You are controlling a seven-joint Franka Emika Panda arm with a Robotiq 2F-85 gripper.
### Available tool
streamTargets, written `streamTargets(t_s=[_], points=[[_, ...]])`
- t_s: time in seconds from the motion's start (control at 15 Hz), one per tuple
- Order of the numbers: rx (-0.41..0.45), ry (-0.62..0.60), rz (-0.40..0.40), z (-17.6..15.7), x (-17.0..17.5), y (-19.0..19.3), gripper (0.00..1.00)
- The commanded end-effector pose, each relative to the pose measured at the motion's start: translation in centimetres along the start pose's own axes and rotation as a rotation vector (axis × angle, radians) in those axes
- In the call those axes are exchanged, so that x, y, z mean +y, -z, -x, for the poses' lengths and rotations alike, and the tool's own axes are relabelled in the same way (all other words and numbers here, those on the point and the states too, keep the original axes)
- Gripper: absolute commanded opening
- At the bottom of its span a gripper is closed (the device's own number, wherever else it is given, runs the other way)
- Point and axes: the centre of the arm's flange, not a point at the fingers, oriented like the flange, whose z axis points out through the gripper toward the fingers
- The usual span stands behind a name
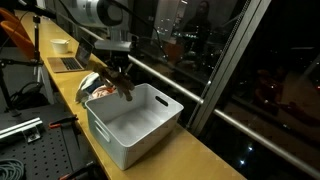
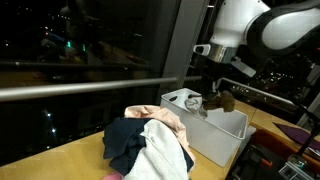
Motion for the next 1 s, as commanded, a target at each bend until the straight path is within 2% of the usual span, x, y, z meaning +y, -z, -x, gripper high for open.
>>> streamTargets(t_s=[0.0, 0.13, 0.4, 0.6, 0.93], points=[[0.008, 0.036, 0.103, -4.2, -4.5, 8.1, 0.02], [0.016, 0.072, 0.129, -7.6, -8.0, 9.1, 0.02], [0.013, 0.135, 0.126, -12.0, -12.7, 5.4, 0.02], [-0.011, 0.155, 0.09, -13.6, -13.2, 0.5, 0.02], [-0.031, 0.166, 0.04, -16.6, -11.6, -3.8, 0.02]])
